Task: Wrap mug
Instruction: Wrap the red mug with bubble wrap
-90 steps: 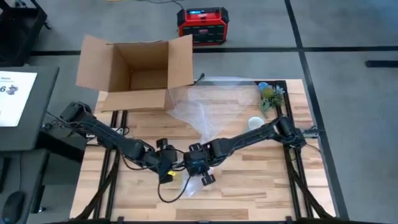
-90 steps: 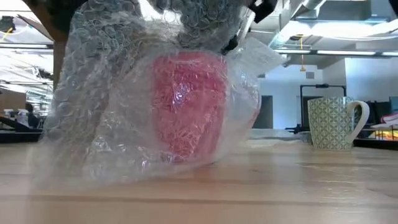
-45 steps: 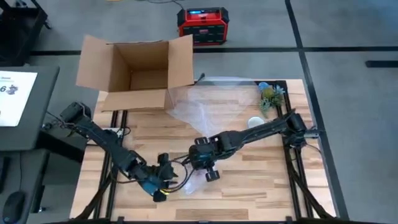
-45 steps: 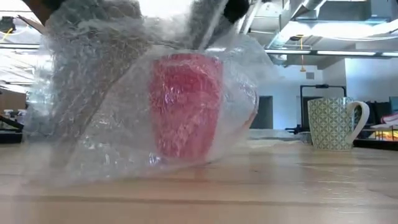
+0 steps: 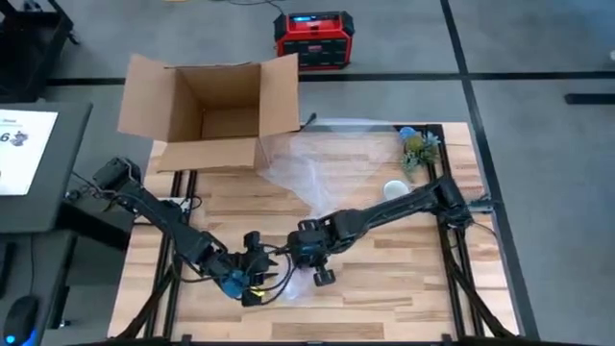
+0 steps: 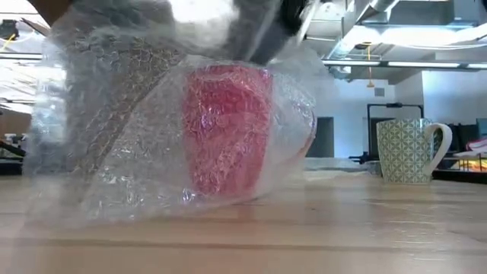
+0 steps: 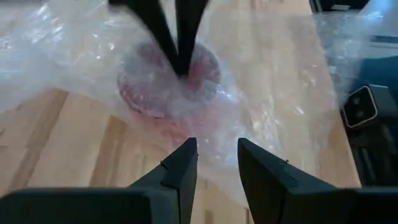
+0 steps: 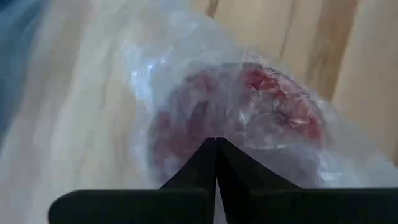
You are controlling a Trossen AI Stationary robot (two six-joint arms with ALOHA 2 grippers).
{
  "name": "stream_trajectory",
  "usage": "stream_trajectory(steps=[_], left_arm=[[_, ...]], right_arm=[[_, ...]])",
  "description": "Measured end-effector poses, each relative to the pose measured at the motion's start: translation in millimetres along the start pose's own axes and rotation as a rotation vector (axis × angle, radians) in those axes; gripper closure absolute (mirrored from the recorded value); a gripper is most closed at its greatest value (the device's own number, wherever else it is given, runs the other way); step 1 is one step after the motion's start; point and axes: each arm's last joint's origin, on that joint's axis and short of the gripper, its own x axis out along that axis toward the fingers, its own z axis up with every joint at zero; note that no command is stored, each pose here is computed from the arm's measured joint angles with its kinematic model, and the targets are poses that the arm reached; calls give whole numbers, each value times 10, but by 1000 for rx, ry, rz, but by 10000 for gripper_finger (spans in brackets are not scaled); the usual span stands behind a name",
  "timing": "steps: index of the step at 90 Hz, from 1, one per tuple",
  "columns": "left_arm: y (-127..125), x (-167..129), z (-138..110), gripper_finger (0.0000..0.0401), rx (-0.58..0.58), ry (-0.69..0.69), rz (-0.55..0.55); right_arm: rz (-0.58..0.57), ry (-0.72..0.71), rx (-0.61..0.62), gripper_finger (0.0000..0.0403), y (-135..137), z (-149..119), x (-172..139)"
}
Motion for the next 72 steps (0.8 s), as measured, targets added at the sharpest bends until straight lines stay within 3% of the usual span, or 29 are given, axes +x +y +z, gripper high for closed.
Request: stream_trajectory(steps=[17,28,72], left_arm=[[-27,-4,-14,304,-47,41,-69],[-41,-3,-11,304,-79,46,-93],[-115,24,57,304,35,-85,-206]], right_arm=[[1,56,29,403,-205,-47,372],[-3,62,28,403,-258,-41,387],[-26,-79,35,403,-180,193,-344]])
